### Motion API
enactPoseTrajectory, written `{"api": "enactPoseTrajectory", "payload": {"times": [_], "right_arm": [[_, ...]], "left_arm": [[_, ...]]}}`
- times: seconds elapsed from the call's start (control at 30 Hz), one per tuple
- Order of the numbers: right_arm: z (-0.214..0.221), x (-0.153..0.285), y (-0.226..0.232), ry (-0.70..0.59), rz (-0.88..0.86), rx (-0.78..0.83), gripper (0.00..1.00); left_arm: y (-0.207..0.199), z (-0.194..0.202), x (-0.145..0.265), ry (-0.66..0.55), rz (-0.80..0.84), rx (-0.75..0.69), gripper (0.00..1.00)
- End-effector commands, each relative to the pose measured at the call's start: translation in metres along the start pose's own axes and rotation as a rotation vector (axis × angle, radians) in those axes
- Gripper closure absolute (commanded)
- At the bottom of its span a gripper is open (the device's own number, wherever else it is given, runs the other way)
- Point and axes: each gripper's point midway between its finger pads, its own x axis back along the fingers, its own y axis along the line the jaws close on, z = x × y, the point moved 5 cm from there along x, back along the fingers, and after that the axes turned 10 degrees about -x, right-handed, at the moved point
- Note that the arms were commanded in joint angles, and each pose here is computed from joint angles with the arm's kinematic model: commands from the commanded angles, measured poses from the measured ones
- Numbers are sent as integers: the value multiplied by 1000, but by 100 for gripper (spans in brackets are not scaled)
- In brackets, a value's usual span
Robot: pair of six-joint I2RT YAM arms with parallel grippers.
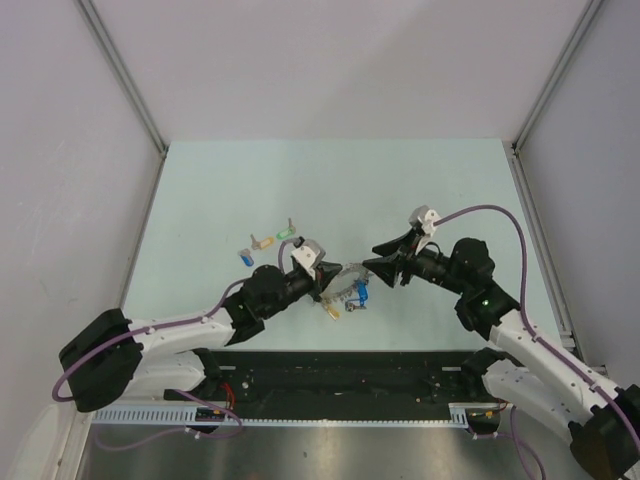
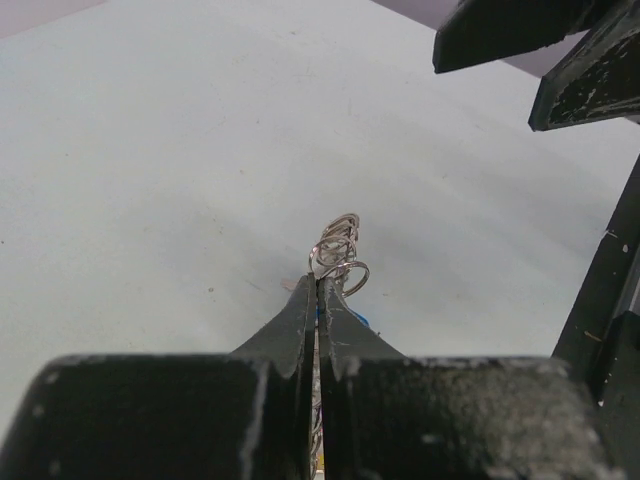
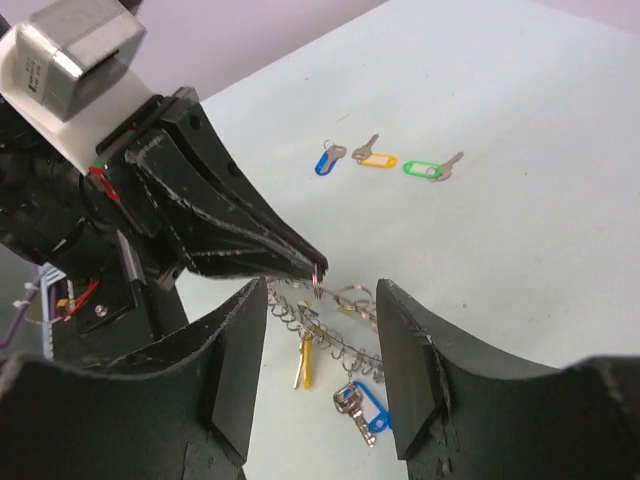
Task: Put the keys on the keyring
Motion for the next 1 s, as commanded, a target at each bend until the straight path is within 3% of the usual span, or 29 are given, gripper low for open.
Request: {"api": "enactPoseTrajectory", "payload": {"times": [0.0,0.17,0.4,0.8,0.97], "right_arm": [[4,6,6,80,-160,-73,47],[10,-2,9,117,-263,-77,57],[19,-18,3,148,-325,-109,62],[37,-26,-4,215,-313,-132,66],[40,-30,-3,219,-323,-136,73]], "left_arm": [[2,-41,2,-210,101,-46,100],[-6,-48,1,-219,194,-75,100],[-13,-49,-1,-212,255,-84,100],[-10,-49,-1,-200,233,-94,100],[-9,-49,0,-193,231,-96,100]]}}
